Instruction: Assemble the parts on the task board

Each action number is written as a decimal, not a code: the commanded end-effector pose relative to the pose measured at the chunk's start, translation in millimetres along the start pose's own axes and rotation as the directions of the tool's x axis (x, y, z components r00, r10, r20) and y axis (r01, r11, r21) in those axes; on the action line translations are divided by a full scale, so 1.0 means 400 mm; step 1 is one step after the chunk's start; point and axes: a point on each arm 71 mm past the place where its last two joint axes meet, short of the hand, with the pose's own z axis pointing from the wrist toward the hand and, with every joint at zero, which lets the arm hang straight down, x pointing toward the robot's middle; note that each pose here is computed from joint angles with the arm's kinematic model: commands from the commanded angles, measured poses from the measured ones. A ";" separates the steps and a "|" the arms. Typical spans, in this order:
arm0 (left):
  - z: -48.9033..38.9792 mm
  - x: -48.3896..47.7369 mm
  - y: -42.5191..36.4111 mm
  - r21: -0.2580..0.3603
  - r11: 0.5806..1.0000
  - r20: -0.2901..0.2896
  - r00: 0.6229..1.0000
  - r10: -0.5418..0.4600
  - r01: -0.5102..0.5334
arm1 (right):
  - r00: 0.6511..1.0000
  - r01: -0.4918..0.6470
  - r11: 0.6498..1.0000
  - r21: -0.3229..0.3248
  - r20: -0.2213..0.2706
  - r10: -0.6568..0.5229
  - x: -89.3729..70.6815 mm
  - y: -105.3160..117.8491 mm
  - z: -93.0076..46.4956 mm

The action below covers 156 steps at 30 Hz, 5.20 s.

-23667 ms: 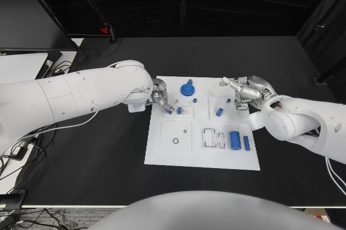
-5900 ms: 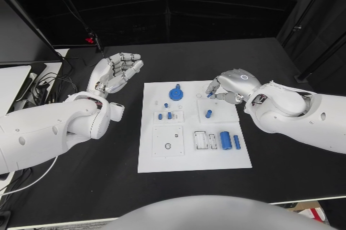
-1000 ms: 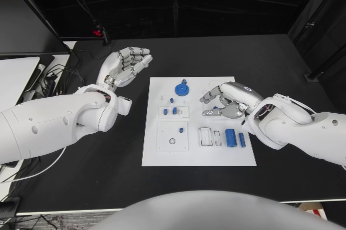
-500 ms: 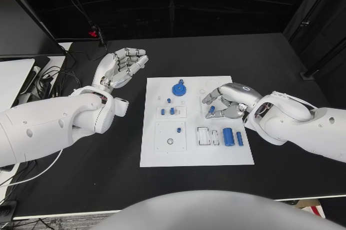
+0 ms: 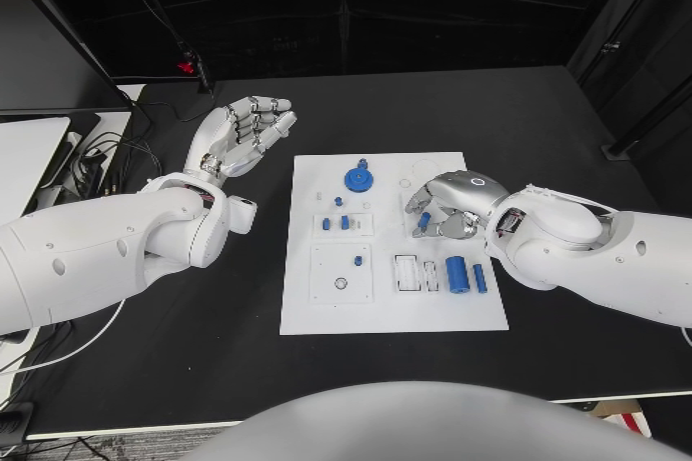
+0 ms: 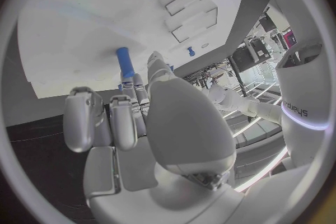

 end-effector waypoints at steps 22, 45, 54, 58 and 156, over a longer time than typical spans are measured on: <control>0.000 0.000 -0.007 0.037 0.999 -0.004 1.000 -0.005 0.005 | 0.990 0.137 0.989 0.064 -0.053 -0.133 0.011 -0.003 0.008; 0.000 0.000 -0.005 0.035 0.999 -0.004 1.000 -0.004 0.005 | 0.966 0.005 0.996 -0.086 0.257 0.017 -0.089 0.035 -0.035; 0.002 0.004 -0.006 0.037 0.999 -0.008 1.000 -0.007 0.007 | 0.954 -0.092 0.977 -0.194 0.263 0.142 -0.106 0.111 -0.006; 0.002 0.005 -0.006 0.038 0.999 -0.008 1.000 -0.007 0.008 | 0.962 -0.118 0.962 -0.248 0.210 0.173 -0.094 0.160 0.022; 0.001 0.005 -0.004 0.032 0.999 -0.007 1.000 -0.006 0.007 | 0.969 0.105 0.913 -0.395 -0.166 -0.184 0.103 0.338 0.076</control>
